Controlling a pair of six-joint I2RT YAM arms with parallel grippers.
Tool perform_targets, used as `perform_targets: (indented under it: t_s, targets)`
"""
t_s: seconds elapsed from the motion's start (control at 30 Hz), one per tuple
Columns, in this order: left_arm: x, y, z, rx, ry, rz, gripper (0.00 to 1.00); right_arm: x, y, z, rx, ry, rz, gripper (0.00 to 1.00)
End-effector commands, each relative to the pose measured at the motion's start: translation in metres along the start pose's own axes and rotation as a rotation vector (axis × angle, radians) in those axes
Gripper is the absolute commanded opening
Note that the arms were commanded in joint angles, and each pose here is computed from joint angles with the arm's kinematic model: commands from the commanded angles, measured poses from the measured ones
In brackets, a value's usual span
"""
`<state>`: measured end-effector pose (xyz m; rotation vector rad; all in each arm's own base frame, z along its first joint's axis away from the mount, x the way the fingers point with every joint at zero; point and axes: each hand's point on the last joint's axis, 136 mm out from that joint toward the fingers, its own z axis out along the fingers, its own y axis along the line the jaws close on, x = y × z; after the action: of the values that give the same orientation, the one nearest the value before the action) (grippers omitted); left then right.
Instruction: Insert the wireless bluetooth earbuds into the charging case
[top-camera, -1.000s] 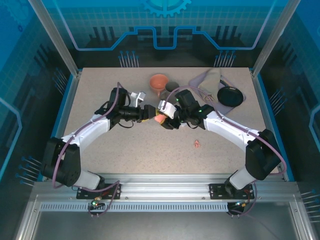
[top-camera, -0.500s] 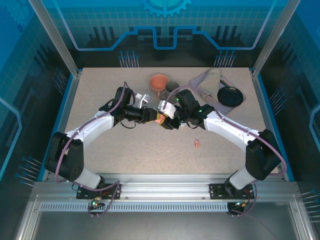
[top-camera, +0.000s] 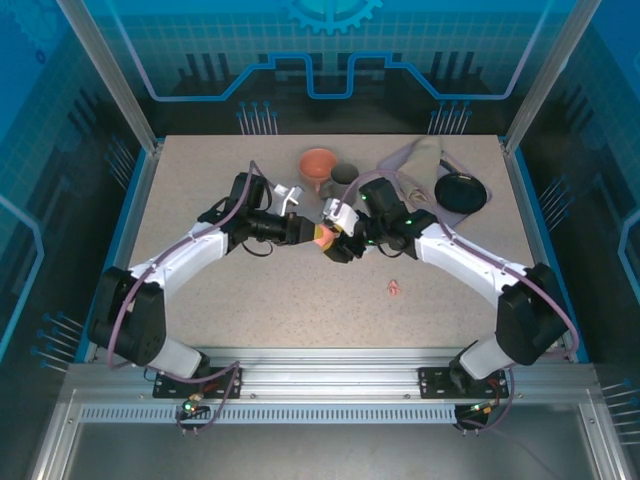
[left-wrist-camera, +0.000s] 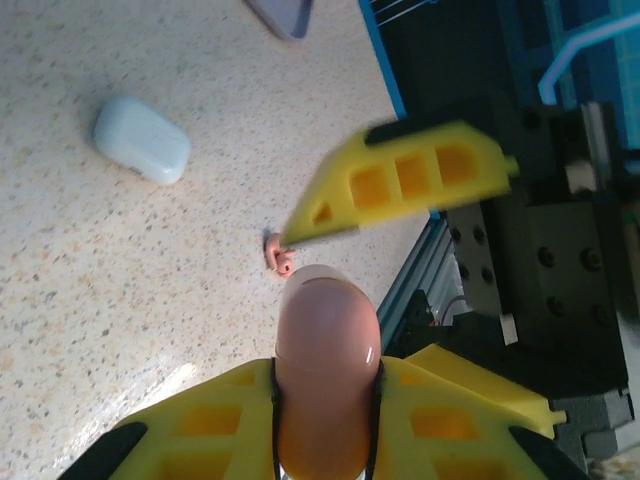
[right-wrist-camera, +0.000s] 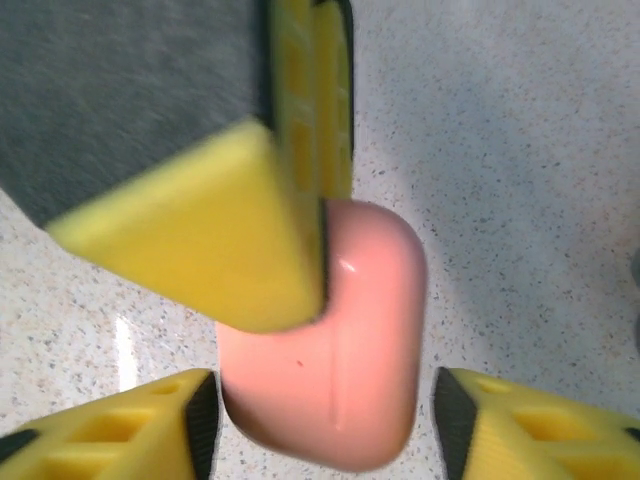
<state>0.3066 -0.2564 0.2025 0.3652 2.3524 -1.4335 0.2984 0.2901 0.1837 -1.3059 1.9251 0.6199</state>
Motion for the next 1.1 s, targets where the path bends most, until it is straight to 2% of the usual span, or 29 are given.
perform_targets:
  t_s: [0.0, 0.1, 0.17, 0.3, 0.47, 0.6, 0.83, 1.07]
  targets:
    - [-0.009, -0.032, -0.014, 0.029, -0.083, 0.213, 0.07, -0.023, -0.006, -0.037, 0.024, -0.156, 0.015, 0.71]
    - [-0.007, -0.042, -0.019, 0.022, -0.135, 0.363, 0.01, -0.026, -0.012, -0.065, 0.063, -0.245, 0.045, 0.77]
    - [-0.004, -0.051, -0.022, 0.034, -0.167, 0.475, 0.00, -0.028, -0.014, -0.084, 0.094, -0.309, 0.044, 0.82]
    - [0.005, -0.067, -0.026, 0.015, -0.257, 0.715, 0.00, -0.028, -0.006, -0.112, 0.151, -0.407, 0.007, 0.98]
    - [0.015, -0.083, -0.032, -0.014, -0.319, 0.933, 0.00, -0.033, 0.007, -0.131, 0.150, -0.443, -0.031, 1.00]
    - [0.021, -0.092, -0.035, -0.011, -0.320, 1.011, 0.00, -0.039, 0.020, -0.135, 0.121, -0.465, -0.079, 1.00]
    - [0.028, -0.105, -0.033, 0.018, -0.302, 1.051, 0.00, -0.048, 0.049, -0.118, 0.146, -0.453, -0.334, 1.00]
    - [0.030, -0.110, -0.032, 0.027, -0.285, 1.060, 0.00, -0.056, 0.054, -0.104, 0.129, -0.400, -0.406, 0.99]
